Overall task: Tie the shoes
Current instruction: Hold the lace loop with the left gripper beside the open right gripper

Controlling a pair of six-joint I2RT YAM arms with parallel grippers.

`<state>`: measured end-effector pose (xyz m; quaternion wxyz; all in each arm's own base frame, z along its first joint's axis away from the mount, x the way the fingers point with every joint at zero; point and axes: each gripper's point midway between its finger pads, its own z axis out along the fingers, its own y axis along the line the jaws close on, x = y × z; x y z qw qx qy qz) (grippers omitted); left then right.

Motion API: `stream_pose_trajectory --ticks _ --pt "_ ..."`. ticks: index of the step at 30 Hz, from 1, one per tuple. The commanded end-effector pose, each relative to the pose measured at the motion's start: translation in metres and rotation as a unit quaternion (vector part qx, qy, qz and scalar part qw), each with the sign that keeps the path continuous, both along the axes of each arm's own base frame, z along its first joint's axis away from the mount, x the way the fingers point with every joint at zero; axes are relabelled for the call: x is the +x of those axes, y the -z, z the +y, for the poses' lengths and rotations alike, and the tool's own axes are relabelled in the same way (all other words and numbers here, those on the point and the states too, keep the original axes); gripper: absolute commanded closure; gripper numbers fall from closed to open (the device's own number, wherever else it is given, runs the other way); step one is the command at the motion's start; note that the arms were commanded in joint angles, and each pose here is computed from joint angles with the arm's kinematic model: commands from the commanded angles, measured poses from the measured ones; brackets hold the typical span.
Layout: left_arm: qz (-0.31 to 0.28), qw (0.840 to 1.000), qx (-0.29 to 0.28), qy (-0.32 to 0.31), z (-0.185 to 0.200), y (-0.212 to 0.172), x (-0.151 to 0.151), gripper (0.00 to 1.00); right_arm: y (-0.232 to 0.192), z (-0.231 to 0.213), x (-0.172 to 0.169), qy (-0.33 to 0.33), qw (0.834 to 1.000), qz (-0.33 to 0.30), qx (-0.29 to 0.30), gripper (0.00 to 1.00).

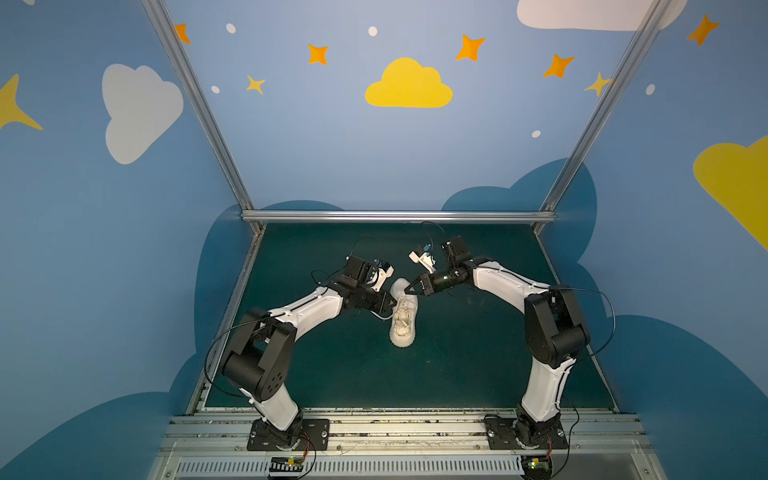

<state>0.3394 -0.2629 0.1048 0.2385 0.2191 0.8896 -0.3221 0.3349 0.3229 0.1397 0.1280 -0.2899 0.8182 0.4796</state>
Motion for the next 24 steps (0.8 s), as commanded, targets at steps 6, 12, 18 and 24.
stream_pose_trajectory --ticks 6,12,18,24 --pt "-0.007 0.999 -0.029 0.015 -0.011 -0.002 0.001 0.72 -0.013 0.001 0.003 -0.003 1.0 -0.015 0.011 1.0" --pt "-0.004 0.999 -0.034 0.018 -0.015 0.002 0.003 0.73 -0.012 0.001 0.002 -0.004 1.0 -0.013 0.011 1.0" --pt "-0.002 0.999 -0.035 0.015 -0.017 0.004 0.006 0.88 -0.013 0.0 0.002 -0.003 1.0 -0.014 0.011 1.0" --pt "-0.014 0.999 -0.036 0.013 -0.016 -0.006 0.008 0.96 -0.01 -0.001 0.002 -0.004 1.0 -0.01 0.009 1.0"
